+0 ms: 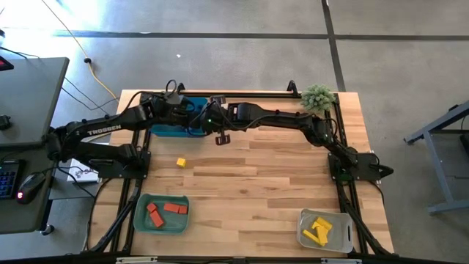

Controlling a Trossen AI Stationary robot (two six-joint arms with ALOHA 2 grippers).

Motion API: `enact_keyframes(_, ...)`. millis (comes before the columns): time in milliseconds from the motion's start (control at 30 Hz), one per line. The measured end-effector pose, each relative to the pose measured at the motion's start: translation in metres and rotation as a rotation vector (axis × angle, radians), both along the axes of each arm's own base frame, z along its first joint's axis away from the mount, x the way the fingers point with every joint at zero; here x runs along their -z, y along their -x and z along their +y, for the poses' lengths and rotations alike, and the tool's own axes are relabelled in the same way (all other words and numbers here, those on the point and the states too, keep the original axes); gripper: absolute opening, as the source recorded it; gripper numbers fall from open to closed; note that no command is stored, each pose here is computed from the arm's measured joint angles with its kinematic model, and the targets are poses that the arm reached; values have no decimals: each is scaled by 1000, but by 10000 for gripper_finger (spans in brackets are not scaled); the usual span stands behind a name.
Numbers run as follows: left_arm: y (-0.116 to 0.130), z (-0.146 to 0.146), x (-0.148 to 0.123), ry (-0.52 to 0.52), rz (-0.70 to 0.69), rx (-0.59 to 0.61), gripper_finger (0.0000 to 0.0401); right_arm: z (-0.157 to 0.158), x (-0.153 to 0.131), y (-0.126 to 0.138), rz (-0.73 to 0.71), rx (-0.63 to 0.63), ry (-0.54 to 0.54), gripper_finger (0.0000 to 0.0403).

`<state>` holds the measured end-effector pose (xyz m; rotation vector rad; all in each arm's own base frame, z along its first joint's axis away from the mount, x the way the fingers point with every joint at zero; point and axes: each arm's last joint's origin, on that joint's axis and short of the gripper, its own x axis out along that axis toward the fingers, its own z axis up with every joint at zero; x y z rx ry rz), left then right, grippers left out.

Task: Sort & place blocks by color
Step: Put the blue block into the blue bin

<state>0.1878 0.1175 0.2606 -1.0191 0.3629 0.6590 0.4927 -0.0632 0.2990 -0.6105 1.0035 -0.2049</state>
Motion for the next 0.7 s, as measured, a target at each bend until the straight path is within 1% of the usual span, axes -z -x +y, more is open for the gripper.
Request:
enact_keyframes(100, -1, 1, -2, -38, -7, 11, 58, -1, 0, 0, -2, 8, 7, 69)
enact_keyframes(200, -1, 1, -2, -67, 4, 24, 36, -1, 0, -1, -2, 17, 22, 69)
enact_keyframes(333, -1, 1, -3, -111, 18, 55, 33, -3, 0, 0, 6, 32, 58, 73)
enact_keyframes(567, 1, 5, -2, -180, 50, 113, 35, -4, 1, 1, 17, 38, 62, 132)
enact_keyframes(700, 7, 13, -2, -230, 86, 115, 34, -4, 1, 0, -5, 62, 39, 156)
